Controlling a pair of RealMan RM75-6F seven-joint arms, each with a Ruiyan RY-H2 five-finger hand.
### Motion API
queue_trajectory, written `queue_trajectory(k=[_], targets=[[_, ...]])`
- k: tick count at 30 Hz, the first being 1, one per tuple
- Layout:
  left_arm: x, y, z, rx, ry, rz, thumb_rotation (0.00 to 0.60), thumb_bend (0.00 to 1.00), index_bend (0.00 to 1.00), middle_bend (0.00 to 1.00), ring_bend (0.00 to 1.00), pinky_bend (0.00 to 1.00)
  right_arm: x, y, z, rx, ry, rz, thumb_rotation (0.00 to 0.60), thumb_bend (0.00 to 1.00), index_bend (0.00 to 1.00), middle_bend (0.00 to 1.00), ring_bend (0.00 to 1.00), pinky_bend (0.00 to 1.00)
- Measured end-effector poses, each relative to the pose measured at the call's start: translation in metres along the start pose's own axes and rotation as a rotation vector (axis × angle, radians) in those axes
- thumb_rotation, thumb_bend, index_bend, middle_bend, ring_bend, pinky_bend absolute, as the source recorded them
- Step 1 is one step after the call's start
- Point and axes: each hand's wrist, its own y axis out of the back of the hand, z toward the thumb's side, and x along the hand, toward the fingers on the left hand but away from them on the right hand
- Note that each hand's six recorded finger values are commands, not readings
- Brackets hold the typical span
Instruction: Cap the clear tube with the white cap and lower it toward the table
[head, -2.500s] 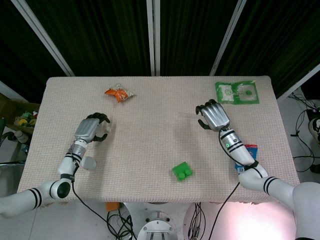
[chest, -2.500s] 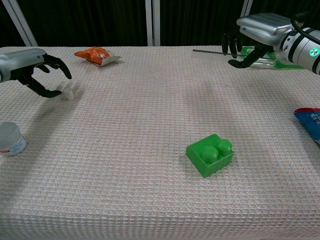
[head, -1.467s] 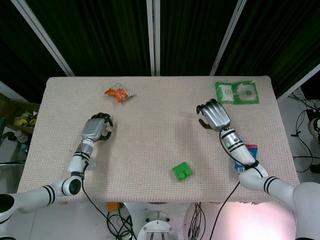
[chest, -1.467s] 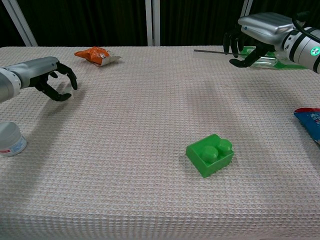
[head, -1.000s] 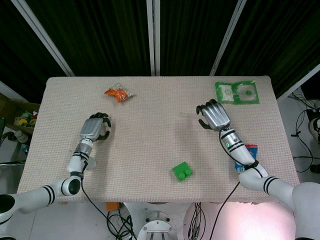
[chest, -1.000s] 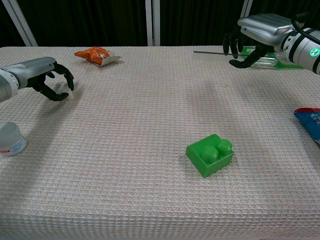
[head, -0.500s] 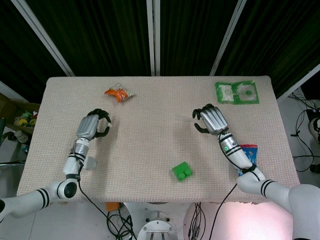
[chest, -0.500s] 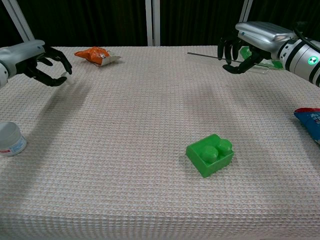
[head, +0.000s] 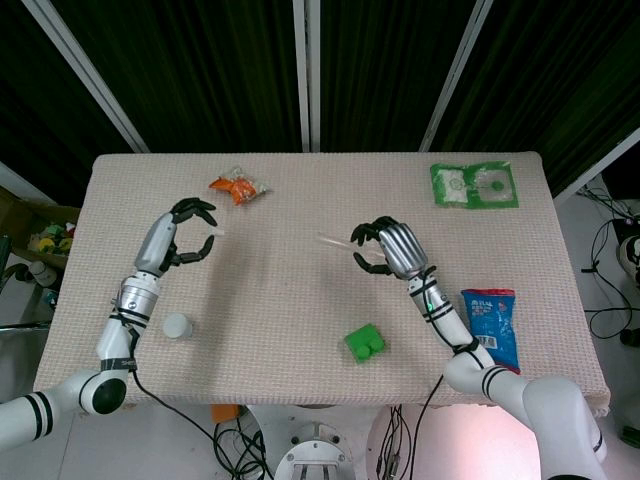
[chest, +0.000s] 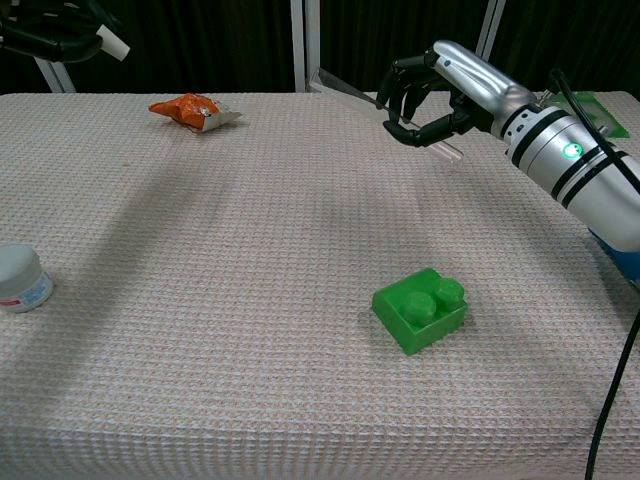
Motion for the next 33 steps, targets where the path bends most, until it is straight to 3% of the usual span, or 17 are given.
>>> queue_trajectory(k=[7,16,33], targets=[[0.004,-0.017,0.018,-0.062,-0.038,-0.049,0.600,0.50,0.60,0.28,0.13,0.16,-0.010,-0.013,0.024,-0.068,0.071,-0.035,0.600,0.67,0.72,0.67,0.48,0.40],[0.010,-0.034,0.036,-0.084,-0.072,-0.094,0.600,0.50,0.60,0.28,0.13,0.16,-0.018,-0.016,0.035,-0.084,0.107,-0.058,0.600,0.67,0.73,0.67,0.48,0.41],[0.016,-0.050,0.054,-0.139,-0.095,-0.071,0.600,0.50,0.60,0.28,0.13,0.16,-0.032,-0.016,0.050,-0.112,0.130,-0.090,0.600,0.67,0.73,0.67,0.48,0.41]])
